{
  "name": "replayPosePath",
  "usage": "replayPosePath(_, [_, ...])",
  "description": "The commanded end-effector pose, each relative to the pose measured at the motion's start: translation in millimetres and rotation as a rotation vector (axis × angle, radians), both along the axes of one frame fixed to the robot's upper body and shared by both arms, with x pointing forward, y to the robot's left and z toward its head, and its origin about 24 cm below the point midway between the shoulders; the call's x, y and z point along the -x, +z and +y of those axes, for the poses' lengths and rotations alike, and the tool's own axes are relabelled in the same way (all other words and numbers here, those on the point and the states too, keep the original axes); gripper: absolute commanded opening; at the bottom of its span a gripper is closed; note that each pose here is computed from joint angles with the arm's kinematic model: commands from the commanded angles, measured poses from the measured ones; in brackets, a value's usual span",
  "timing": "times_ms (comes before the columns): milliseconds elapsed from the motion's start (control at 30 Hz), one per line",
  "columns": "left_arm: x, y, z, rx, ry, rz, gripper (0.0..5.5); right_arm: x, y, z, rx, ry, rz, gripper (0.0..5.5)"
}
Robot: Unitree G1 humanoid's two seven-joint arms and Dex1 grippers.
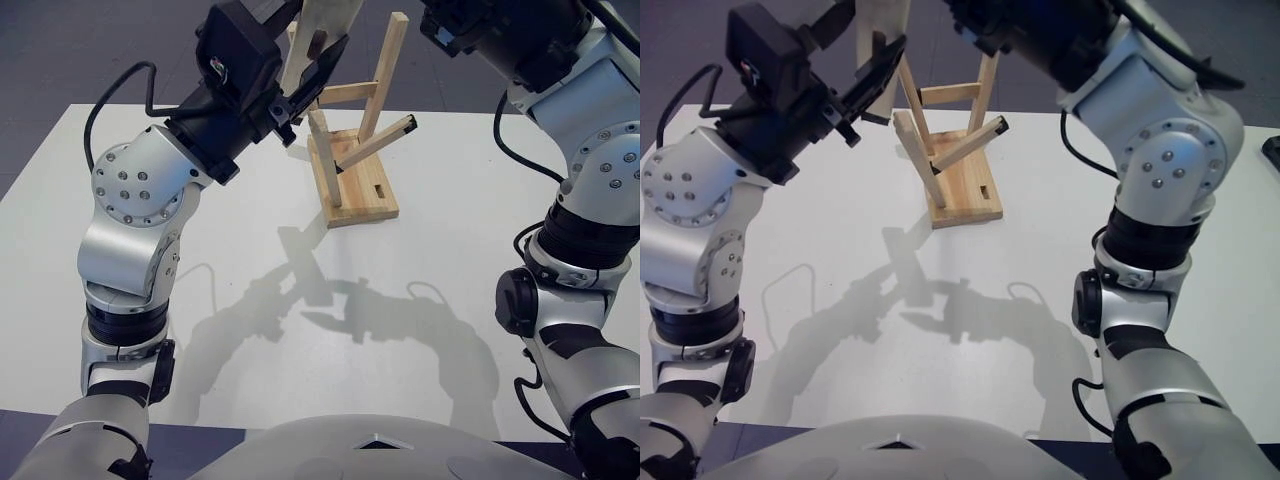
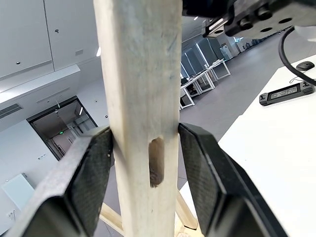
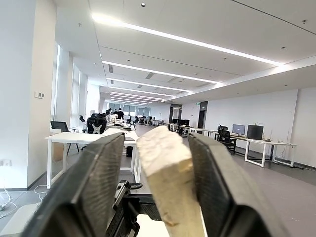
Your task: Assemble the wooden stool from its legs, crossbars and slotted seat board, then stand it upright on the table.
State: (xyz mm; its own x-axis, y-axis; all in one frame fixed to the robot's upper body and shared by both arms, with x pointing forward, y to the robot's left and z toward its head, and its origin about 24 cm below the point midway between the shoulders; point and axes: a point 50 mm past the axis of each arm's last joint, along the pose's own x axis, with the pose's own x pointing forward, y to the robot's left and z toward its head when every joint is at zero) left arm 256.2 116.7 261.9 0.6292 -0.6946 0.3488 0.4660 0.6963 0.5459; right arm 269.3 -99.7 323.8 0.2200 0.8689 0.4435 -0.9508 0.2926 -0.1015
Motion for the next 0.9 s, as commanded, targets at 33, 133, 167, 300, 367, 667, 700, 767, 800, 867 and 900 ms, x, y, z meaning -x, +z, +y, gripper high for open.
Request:
replayPosePath(33, [0, -1, -3, -0.013, -0.006, -0.011, 2.14, 2, -2, 4, 0.031, 0.009, -0.006, 1.63])
replayPosePath(133, [-1, 0, -4, -0.012, -0.005, -0.017, 2.13, 0, -7, 7, 0.074, -0.014, -0.018, 1.51])
replayPosePath(167, [-1, 0, -4, -0.012, -0.005, -0.02, 2.13, 0, -9, 8, 0.088, -0.02, -0.025, 1.49])
replayPosePath(300, [-1, 2, -4, -0.009, -0.006, -0.029, 2.13, -1, -14, 10, 0.135, -0.035, -0.052, 1.44])
replayPosePath(367, [-1, 2, -5, -0.01, -0.008, -0.032, 2.13, -2, -16, 10, 0.158, -0.043, -0.066, 1.42])
replayPosePath(667, [0, 1, -7, -0.025, -0.007, -0.044, 2.12, -8, -18, 10, 0.179, -0.078, -0.068, 3.11])
replayPosePath(700, [0, 1, -7, -0.025, -0.007, -0.045, 2.12, -9, -18, 10, 0.182, -0.08, -0.069, 3.26])
replayPosePath(767, [-1, 1, -8, -0.026, -0.007, -0.045, 2.12, -9, -18, 11, 0.182, -0.081, -0.072, 3.55])
replayPosePath(800, [-1, 0, -8, -0.028, -0.006, -0.044, 2.12, -9, -18, 11, 0.181, -0.081, -0.074, 3.77])
replayPosePath(867, [-1, -1, -8, -0.033, -0.004, -0.041, 2.12, -8, -17, 12, 0.175, -0.082, -0.077, 3.72])
replayPosePath(900, [-1, -2, -8, -0.036, -0.003, -0.04, 2.12, -8, -16, 12, 0.172, -0.083, -0.078, 3.72])
